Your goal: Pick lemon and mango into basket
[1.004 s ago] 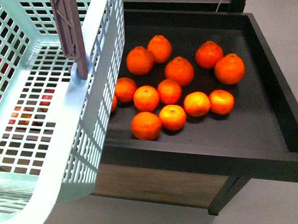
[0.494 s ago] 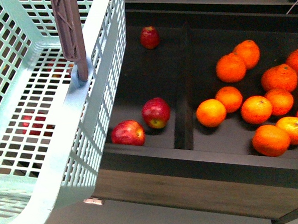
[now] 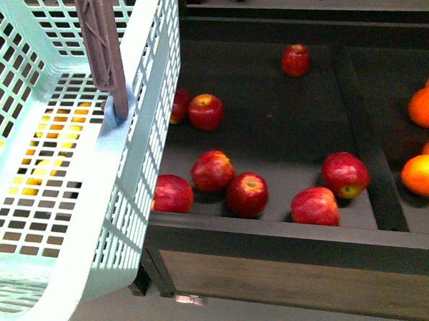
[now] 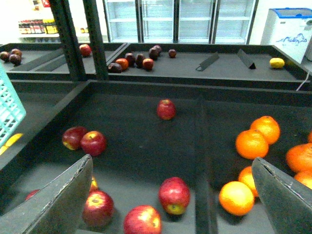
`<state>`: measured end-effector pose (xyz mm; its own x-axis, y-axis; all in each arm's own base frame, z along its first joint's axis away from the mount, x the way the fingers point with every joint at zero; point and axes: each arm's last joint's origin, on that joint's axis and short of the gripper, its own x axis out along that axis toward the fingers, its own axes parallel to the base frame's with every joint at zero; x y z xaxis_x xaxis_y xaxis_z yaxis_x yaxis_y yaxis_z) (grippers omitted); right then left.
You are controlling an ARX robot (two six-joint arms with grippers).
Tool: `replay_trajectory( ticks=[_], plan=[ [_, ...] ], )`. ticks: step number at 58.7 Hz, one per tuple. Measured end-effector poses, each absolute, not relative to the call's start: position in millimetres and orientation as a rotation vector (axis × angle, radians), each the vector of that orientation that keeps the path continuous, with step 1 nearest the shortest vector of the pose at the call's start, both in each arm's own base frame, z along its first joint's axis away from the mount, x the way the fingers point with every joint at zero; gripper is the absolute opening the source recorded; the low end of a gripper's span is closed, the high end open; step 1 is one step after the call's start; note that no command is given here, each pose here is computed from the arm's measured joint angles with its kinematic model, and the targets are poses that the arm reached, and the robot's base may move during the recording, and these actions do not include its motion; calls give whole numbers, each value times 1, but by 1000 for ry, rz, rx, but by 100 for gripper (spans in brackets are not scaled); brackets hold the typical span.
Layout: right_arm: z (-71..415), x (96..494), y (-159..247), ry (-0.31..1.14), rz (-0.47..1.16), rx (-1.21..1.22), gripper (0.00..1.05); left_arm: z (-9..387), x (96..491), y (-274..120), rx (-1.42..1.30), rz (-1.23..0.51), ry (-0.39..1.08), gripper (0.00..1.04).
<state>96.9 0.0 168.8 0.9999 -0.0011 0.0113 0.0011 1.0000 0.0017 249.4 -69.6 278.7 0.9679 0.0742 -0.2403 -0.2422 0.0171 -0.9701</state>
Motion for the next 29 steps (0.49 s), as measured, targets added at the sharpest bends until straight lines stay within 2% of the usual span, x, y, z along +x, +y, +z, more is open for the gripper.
replay_trajectory(
  ticks=[29],
  plan=[
    [169,97,0,-12,0,1,96,278,249,-70,-1536,248,136,6]
  ],
)
